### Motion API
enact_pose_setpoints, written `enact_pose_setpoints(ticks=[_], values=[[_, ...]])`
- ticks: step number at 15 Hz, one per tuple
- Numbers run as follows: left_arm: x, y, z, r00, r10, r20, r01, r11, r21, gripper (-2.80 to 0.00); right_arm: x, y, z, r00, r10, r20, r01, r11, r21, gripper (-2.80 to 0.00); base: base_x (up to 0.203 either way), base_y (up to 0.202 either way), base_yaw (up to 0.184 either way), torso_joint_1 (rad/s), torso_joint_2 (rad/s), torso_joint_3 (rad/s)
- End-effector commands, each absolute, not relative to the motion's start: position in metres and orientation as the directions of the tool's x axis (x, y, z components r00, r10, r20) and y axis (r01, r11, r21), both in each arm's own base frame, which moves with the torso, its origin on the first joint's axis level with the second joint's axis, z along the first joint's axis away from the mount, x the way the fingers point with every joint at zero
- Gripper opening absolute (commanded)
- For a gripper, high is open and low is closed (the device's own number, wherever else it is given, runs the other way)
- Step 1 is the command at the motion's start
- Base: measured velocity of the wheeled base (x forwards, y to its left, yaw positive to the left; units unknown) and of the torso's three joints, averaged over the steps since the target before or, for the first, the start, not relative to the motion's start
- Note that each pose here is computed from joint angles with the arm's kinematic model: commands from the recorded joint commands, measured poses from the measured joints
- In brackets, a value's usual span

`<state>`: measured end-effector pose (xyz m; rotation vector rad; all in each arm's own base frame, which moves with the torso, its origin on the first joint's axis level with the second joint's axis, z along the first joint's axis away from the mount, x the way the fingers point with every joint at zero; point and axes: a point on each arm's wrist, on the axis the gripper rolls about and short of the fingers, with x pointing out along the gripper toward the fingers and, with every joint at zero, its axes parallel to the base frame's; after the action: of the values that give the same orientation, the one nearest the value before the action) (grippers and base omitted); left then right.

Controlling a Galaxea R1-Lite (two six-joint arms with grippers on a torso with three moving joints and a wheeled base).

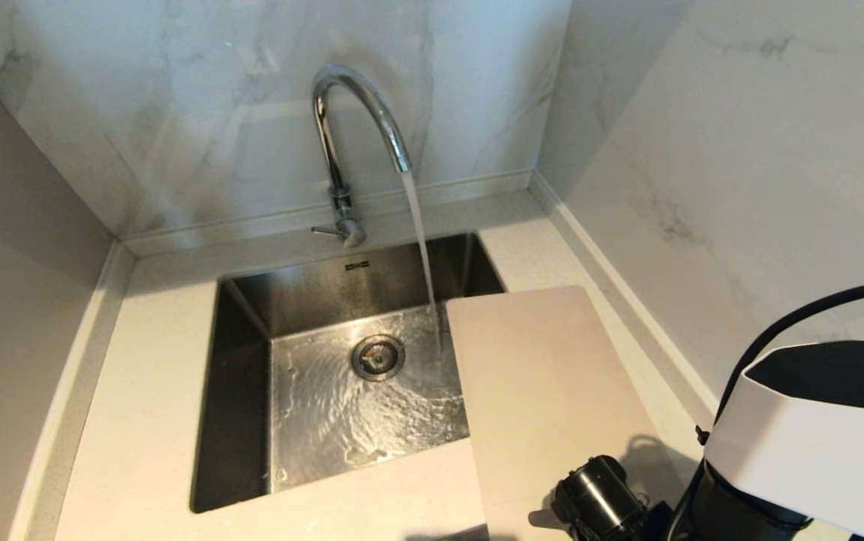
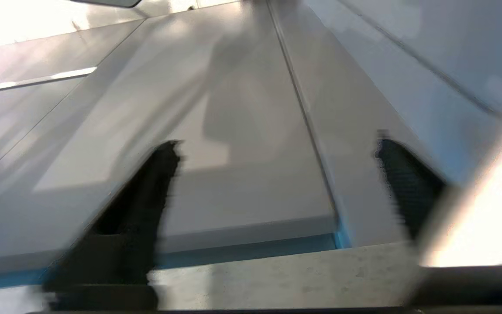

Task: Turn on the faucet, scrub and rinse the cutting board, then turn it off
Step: Pick up the cutting board

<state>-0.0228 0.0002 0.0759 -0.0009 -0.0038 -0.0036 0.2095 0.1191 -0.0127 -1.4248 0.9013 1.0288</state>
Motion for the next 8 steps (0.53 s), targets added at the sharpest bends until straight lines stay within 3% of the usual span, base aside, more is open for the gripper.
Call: enact_pose_setpoints(ticks=[1, 8], values=[[-0.023, 0.0002, 0.0759, 1.0, -0.004, 0.007, 0.004, 1.0, -0.001, -2.8, 0.2089, 0.1191, -0.0156, 0.318, 0.014, -0.948, -0.941, -0.115, -0.318, -2.8, 0.0, 0.0, 0.0, 0.0, 0.0, 0.0], [-0.0229, 0.0001, 0.0759, 1.0, -0.003, 0.006, 0.003, 1.0, -0.002, -2.8, 0.2097, 0.1196, -0.0146, 0.324, 0.015, -0.946, -0.938, -0.122, -0.323, -2.8, 0.0, 0.0, 0.0, 0.0, 0.0, 0.0]])
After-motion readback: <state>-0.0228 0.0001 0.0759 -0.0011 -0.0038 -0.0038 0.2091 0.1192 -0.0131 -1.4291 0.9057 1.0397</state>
